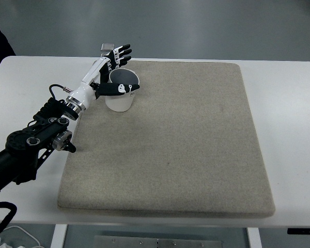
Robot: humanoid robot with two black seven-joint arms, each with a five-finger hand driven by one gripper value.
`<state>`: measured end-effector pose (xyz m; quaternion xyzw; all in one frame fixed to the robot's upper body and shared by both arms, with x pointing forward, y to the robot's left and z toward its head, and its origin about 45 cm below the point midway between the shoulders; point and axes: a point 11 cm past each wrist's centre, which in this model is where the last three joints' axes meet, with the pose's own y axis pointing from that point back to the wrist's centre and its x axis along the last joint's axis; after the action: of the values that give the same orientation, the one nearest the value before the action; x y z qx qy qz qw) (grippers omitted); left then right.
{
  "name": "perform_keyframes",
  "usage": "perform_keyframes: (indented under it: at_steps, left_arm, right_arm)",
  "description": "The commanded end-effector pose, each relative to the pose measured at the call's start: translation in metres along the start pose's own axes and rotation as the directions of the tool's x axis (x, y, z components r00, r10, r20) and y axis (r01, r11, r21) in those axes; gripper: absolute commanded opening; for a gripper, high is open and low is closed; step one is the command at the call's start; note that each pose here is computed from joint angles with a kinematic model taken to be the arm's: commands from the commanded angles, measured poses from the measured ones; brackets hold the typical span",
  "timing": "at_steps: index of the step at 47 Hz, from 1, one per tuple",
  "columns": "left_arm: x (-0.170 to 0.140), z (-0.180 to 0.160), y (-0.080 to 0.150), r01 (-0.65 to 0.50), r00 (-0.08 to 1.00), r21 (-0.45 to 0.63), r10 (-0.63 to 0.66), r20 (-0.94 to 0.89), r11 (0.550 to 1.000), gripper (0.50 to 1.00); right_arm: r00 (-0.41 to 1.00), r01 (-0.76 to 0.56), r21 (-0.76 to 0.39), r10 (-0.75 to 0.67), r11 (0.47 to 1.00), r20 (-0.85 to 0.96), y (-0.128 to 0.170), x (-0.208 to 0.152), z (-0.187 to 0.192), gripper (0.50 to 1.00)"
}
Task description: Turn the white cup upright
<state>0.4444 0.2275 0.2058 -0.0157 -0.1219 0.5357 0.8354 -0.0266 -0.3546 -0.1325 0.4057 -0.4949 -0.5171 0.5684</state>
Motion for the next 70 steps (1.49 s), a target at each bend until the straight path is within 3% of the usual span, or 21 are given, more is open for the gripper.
perform_keyframes:
  at_steps: [1, 24, 42, 51, 59, 70]
  left_arm:
    - [0.004, 0.008, -0.003, -0.001, 1.0, -0.021, 0.001, 0.003, 1.0, 0.994]
    - [0.036, 0.06, -0.024, -0.051, 0.999, -0.134, 0.051, -0.007, 0.99, 0.994]
    - [0.094, 0.1, -0.056, -0.286, 0.956, -0.177, 0.267, -0.123, 0.942, 0.994]
    - [0.118, 0.105, -0.055, -0.397, 0.903, -0.167, 0.352, -0.245, 0.903, 0.994]
    - [0.141, 0.092, -0.049, -0.483, 0.825, -0.04, 0.439, -0.355, 0.875, 0.994]
    - [0.163, 0.063, -0.033, -0.514, 0.691, 0.144, 0.508, -0.515, 0.845, 0.994]
  right_arm:
    - [1.0, -0.001, 0.0, 0.001, 1.0, 0.0, 0.0, 0.0, 0.0, 0.93]
    - [1.0, -0.001, -0.001, 0.001, 1.0, 0.0, 0.0, 0.0, 0.001, 0.93]
    - [1.0, -0.001, 0.0, 0.001, 1.0, 0.0, 0.0, 0.0, 0.0, 0.93]
    - [1.0, -0.001, 0.0, 0.001, 1.0, 0.0, 0.0, 0.0, 0.0, 0.93]
    - [1.0, 0.0, 0.0, 0.0, 1.0, 0.0, 0.0, 0.0, 0.0, 0.93]
    - [1.0, 0.001, 0.0, -0.001, 1.0, 0.001, 0.0, 0.0, 0.0, 0.928]
